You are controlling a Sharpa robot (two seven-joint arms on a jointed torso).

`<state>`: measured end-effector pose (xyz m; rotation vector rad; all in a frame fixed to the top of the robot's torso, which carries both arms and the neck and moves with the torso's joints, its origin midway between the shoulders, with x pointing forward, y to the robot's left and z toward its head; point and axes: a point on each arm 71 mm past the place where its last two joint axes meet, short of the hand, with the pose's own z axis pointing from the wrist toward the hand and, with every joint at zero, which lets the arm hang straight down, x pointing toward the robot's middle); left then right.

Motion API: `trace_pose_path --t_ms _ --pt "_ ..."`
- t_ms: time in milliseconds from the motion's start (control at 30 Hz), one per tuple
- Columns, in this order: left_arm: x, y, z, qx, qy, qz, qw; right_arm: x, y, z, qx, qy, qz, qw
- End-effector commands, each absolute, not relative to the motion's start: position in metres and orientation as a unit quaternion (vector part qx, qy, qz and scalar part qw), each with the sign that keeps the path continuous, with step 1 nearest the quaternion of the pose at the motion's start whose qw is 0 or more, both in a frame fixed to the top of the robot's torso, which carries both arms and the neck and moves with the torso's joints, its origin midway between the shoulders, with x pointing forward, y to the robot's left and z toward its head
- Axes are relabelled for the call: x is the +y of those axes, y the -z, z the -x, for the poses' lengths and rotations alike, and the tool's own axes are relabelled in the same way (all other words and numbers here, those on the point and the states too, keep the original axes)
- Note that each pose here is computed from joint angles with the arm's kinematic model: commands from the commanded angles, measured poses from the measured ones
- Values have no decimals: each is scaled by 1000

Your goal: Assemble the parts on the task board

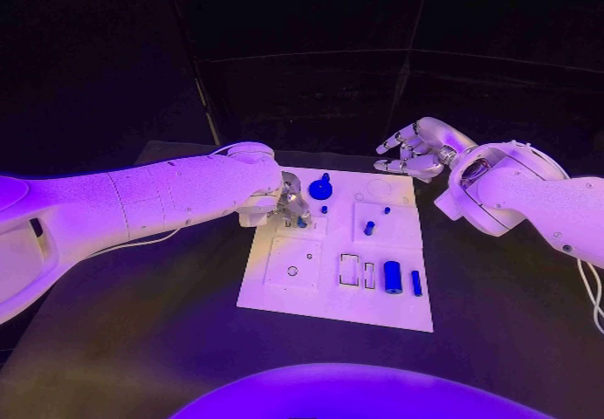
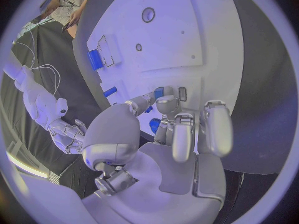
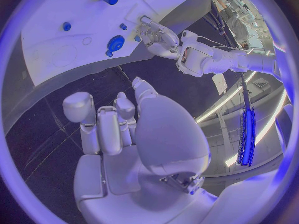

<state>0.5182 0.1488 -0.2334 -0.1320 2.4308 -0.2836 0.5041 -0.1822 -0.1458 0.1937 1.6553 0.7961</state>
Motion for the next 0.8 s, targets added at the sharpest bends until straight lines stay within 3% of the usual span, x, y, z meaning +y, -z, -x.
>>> trace_pose_path --t_ms 33,800 --pt "148 240 -514 941 107 45 319 -181 144 -504 714 -348 -79 603" --pt "146 240 -518 938 110 51 326 -181 145 -504 715 -347 -79 602"
